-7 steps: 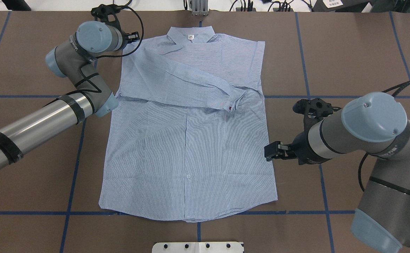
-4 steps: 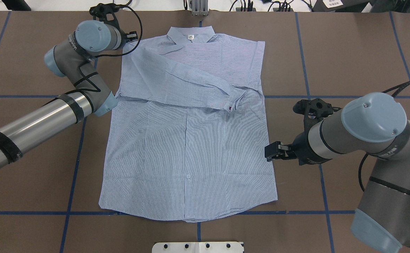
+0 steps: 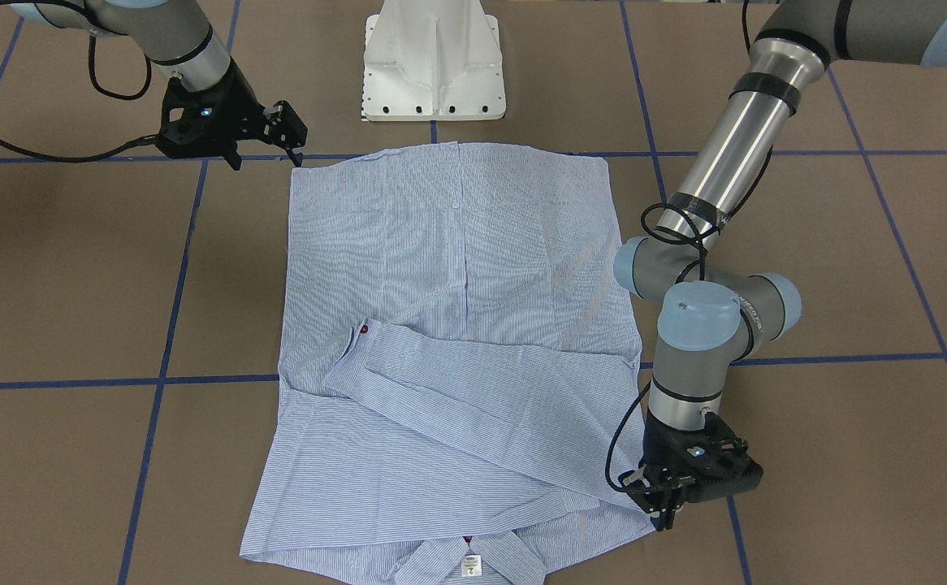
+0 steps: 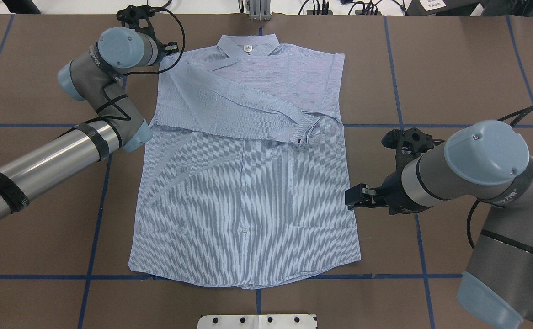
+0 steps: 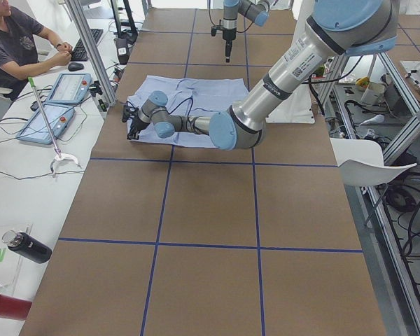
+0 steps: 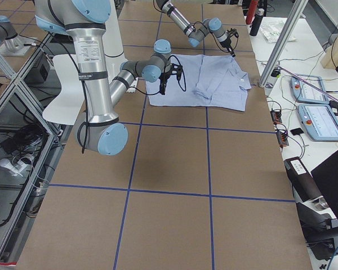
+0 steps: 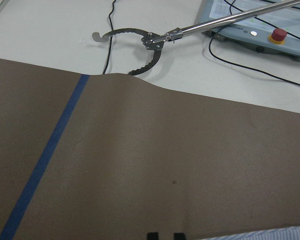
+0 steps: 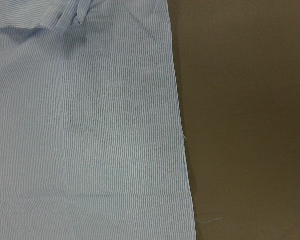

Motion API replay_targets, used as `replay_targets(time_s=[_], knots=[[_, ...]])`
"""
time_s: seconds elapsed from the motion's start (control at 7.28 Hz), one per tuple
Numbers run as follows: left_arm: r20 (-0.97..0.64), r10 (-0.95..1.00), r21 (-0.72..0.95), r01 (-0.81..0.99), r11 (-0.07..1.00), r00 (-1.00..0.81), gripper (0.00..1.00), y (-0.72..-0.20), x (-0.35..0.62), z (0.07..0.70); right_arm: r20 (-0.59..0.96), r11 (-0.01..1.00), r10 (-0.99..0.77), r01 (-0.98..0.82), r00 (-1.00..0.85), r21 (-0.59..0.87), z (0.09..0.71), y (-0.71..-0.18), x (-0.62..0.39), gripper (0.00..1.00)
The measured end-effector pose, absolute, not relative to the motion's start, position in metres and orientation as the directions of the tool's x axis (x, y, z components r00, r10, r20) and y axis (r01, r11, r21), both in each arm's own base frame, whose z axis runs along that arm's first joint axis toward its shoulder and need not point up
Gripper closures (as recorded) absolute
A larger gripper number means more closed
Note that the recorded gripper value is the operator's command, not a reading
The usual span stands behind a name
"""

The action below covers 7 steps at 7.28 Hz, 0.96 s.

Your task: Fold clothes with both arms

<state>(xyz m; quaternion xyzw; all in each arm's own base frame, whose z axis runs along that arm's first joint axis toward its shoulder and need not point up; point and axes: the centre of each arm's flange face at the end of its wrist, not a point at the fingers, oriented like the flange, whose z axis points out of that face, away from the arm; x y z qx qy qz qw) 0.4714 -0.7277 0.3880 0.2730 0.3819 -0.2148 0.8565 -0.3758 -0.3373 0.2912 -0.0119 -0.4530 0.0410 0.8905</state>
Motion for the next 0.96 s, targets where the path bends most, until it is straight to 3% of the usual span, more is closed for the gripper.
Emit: replay_targets(time_s=[0.69, 0.82, 0.96], knots=[[-0.75, -0.194, 0.314, 0.599, 0.737, 0.633, 1.0, -0.736, 0.45, 0.407, 0.807, 0.996, 0.083, -0.061, 0.585, -0.059, 0.289, -0.338, -0.377, 0.0], [-0.748, -0.197, 0.316, 0.601, 0.734, 0.634, 0.84, -0.737, 0.449, 0.409, 0.807, 0.996, 0.083, -0.06, 0.585, -0.059, 0.29, -0.338, -0.376, 0.0], [-0.747, -0.198, 0.317, 0.602, 0.733, 0.634, 0.12, -0.737, 0.448, 0.409, 0.806, 0.996, 0.084, -0.06, 0.586, -0.06, 0.29, -0.337, -0.376, 0.0]])
